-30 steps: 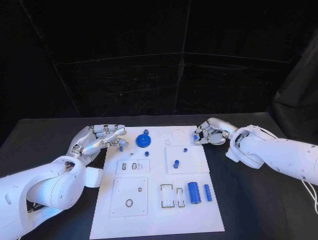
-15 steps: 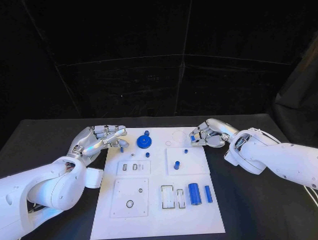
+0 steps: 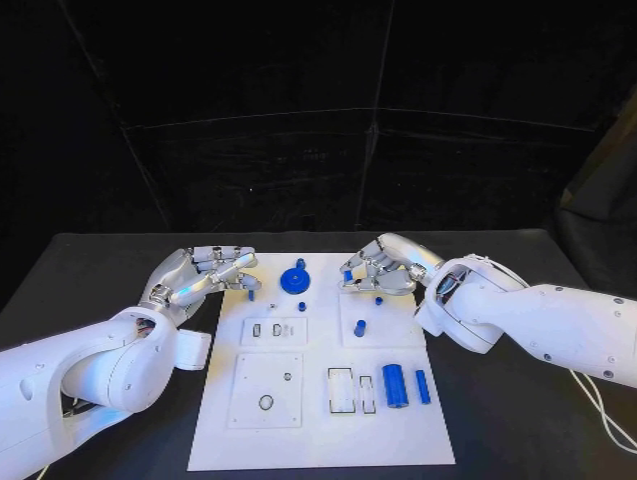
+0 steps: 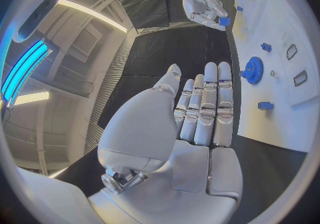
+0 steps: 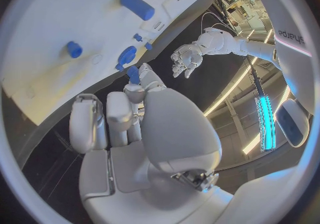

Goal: Assemble the parts on the task board

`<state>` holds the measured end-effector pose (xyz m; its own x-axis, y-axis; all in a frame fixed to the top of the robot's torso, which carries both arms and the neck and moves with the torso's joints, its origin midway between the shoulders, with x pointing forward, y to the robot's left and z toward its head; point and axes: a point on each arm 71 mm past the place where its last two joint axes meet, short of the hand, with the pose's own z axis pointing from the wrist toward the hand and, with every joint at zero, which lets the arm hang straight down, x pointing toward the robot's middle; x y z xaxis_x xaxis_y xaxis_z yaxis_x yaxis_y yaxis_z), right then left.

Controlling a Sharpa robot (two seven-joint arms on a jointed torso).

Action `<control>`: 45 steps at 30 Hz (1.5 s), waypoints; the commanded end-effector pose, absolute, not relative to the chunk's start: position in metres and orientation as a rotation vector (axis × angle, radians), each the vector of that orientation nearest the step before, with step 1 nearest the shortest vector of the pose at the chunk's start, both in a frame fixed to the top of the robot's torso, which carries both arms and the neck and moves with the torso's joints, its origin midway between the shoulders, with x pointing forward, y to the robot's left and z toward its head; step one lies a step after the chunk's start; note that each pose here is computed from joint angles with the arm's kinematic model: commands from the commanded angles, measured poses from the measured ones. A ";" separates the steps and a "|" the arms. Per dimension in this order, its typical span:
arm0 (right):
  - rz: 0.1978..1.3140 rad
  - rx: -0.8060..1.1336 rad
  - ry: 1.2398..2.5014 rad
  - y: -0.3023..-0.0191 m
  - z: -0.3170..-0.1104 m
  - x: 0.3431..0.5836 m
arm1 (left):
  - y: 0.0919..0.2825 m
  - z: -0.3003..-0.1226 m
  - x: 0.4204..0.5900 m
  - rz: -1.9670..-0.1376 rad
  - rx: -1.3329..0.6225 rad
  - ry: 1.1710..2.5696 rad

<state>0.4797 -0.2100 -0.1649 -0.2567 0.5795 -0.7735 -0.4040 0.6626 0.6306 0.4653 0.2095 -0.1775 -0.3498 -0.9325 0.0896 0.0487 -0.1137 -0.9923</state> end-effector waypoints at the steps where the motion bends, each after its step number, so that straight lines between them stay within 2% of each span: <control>1: 0.909 0.170 1.610 -0.193 -0.165 0.480 | 0.210 -0.176 0.466 -1.590 -1.031 1.353; 8: 0.893 -0.008 1.611 -0.148 -0.165 0.478 | 0.213 -0.175 0.468 -1.580 -1.028 1.342; 18: 0.868 -0.115 1.622 -0.099 -0.168 0.477 | 0.213 -0.171 0.471 -1.581 -1.020 1.333; 30: 0.848 -0.194 1.673 -0.076 -0.187 0.471 | 0.213 -0.169 0.473 -1.583 -1.015 1.331; 45: 0.837 -0.267 1.685 -0.068 -0.194 0.464 | 0.214 -0.170 0.474 -1.581 -1.017 1.335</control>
<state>0.4651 -0.0689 -0.1945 -0.3096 0.2794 -0.9089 -0.5652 0.7146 0.4122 0.4744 0.2158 -0.1718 -0.3310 -0.9407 0.0739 0.0715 -0.1031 -0.9921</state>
